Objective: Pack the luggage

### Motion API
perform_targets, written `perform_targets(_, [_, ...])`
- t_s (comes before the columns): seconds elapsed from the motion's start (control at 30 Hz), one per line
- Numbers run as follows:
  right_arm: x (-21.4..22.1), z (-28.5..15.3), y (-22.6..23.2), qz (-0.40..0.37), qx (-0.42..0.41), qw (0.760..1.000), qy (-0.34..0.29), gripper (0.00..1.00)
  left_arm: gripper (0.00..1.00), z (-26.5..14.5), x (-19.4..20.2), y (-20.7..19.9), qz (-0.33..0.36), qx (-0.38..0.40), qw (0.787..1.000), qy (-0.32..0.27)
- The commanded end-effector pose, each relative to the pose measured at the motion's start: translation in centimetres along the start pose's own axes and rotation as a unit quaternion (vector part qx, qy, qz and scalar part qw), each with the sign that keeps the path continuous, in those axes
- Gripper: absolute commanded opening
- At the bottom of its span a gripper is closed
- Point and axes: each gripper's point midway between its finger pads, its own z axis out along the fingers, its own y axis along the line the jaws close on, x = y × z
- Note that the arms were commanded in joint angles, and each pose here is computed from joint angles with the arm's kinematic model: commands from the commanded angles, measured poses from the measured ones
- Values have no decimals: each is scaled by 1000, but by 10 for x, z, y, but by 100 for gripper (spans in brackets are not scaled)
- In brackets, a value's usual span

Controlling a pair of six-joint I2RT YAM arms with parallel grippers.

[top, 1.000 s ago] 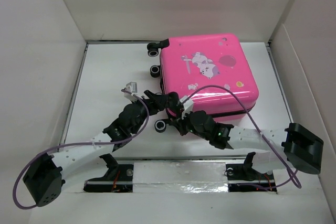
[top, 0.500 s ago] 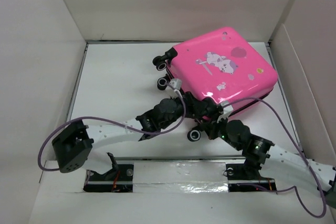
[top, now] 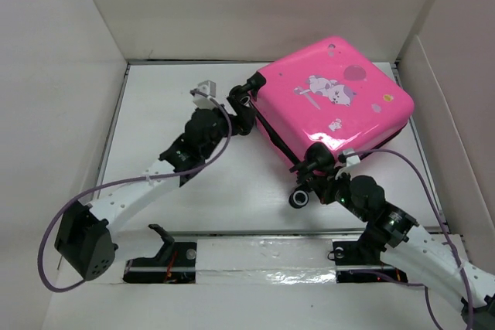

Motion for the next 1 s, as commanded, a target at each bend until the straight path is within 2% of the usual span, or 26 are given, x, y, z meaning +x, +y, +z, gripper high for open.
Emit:
perform_targets(0.0, [-58,1,8,7,-6,994,-106,0,80,4,-36,42,45,-69,997,1])
perform_targets(0.07, [-57,1,10,3,-12,994,-105,0,79,18,-39,60,74,-86,993,25])
perform_targets(0.1, [-57,2,11,3,-16,994,-108,0,79,23,-56,66,109,-94,989,24])
perform_targets(0.17, [-56,3,12,0,-22,994,-106,0,77,43,-51,74,153,-84,984,48])
perform_targets(0.23, [-60,3,15,-2,-32,993,-111,0,76,61,-55,76,216,-82,971,62])
perform_targets(0.47, [-55,5,19,-12,-50,993,-105,0,81,86,-64,72,339,-56,934,96])
perform_targets(0.57, [-54,5,21,-13,-57,993,-104,0,81,94,-50,70,354,-27,926,125])
perform_targets(0.8, [-46,8,23,-17,-64,994,-90,0,80,114,-47,66,377,-4,916,136])
perform_targets(0.93, [-47,8,23,-17,-64,994,-90,0,77,130,-35,68,386,-1,909,154])
perform_targets(0.97, [-47,8,24,-16,-65,994,-90,0,73,132,-34,69,386,-1,909,156])
